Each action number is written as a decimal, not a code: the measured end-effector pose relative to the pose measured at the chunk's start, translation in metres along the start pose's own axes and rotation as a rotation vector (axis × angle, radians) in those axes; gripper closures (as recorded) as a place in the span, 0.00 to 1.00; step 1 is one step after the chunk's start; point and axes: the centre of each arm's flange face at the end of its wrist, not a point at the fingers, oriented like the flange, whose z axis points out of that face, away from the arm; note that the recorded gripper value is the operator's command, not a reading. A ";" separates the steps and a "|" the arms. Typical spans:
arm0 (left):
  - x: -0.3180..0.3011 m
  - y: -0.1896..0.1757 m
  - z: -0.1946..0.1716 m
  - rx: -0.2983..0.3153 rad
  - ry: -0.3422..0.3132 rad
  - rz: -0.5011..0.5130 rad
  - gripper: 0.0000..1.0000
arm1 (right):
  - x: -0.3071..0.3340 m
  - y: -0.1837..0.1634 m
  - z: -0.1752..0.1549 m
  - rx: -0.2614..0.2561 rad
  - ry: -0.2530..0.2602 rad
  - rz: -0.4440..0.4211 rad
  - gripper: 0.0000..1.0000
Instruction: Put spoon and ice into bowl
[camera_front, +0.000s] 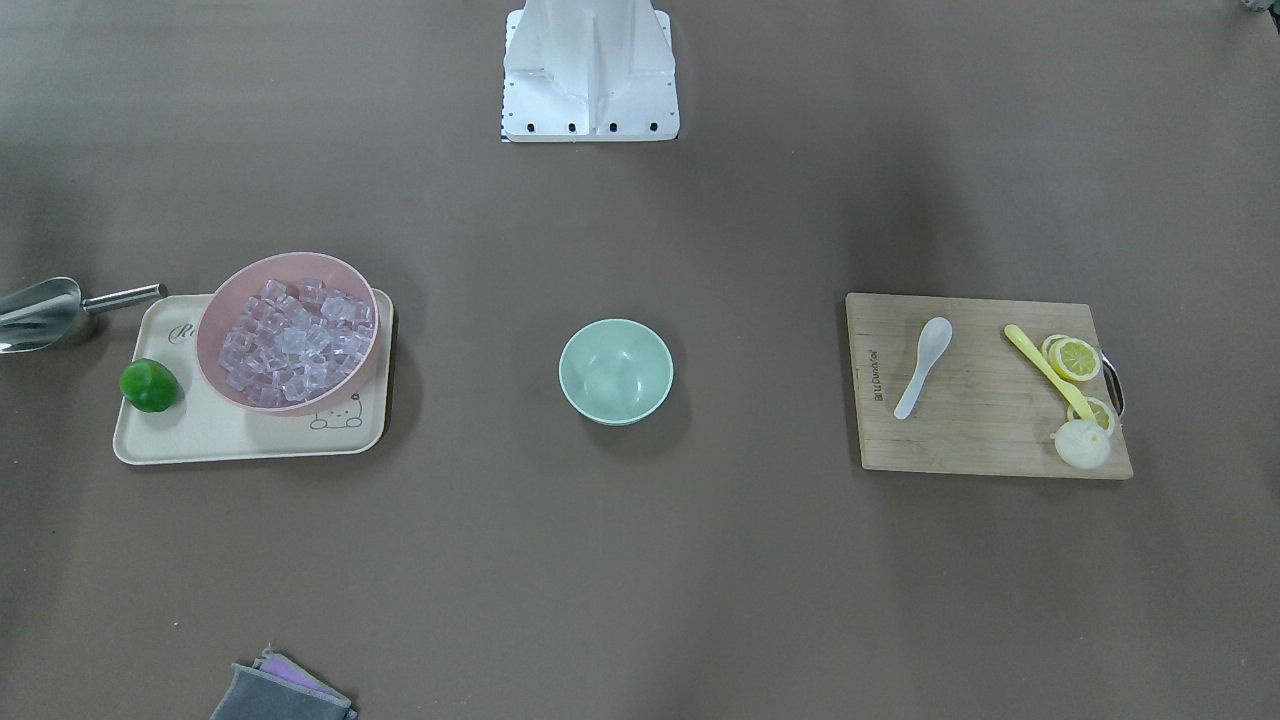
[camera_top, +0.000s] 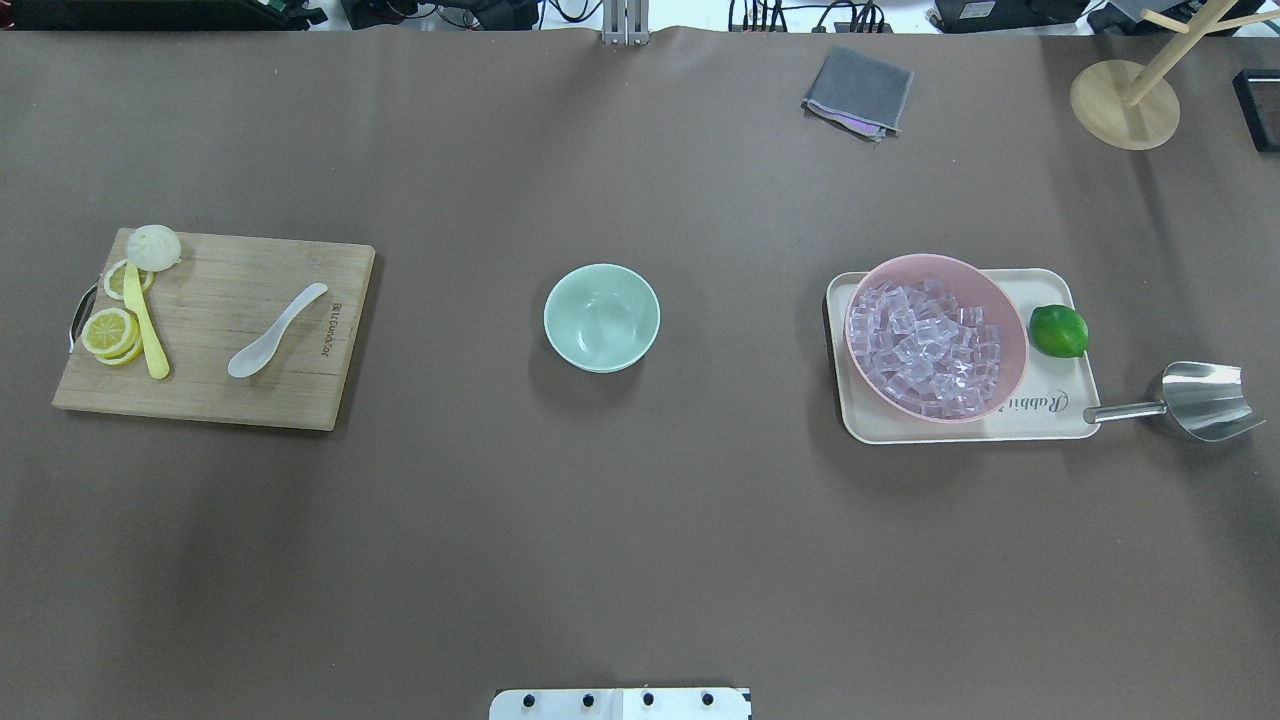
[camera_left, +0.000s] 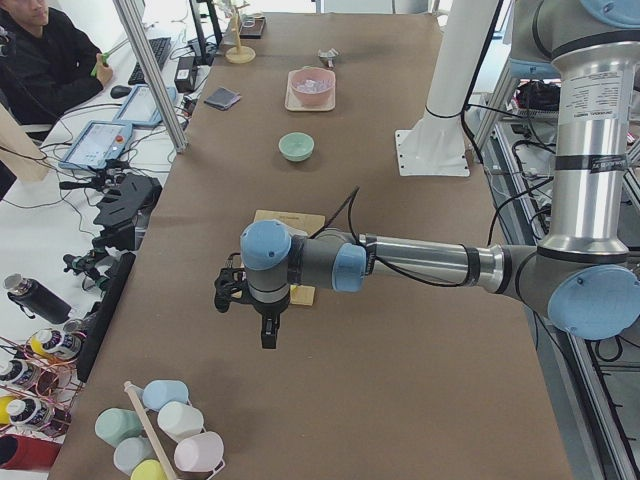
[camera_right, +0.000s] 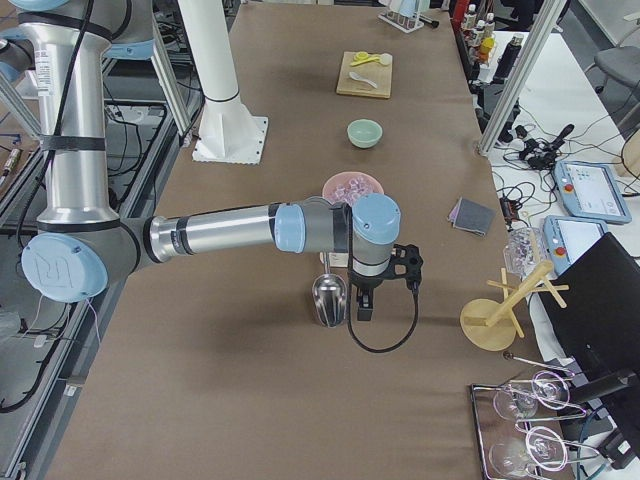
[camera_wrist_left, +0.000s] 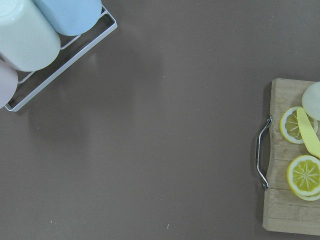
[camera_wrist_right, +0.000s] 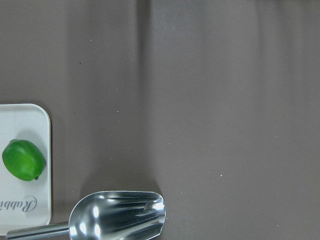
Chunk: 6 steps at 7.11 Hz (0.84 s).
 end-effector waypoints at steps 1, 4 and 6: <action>0.002 -0.001 -0.002 0.004 0.000 0.004 0.02 | -0.003 0.000 -0.002 0.003 -0.009 -0.004 0.00; 0.029 -0.014 -0.021 0.056 0.018 0.068 0.02 | -0.005 -0.001 -0.003 0.006 -0.012 -0.009 0.00; 0.120 -0.031 -0.034 0.150 0.118 0.283 0.02 | -0.016 -0.008 -0.004 0.047 -0.016 -0.074 0.00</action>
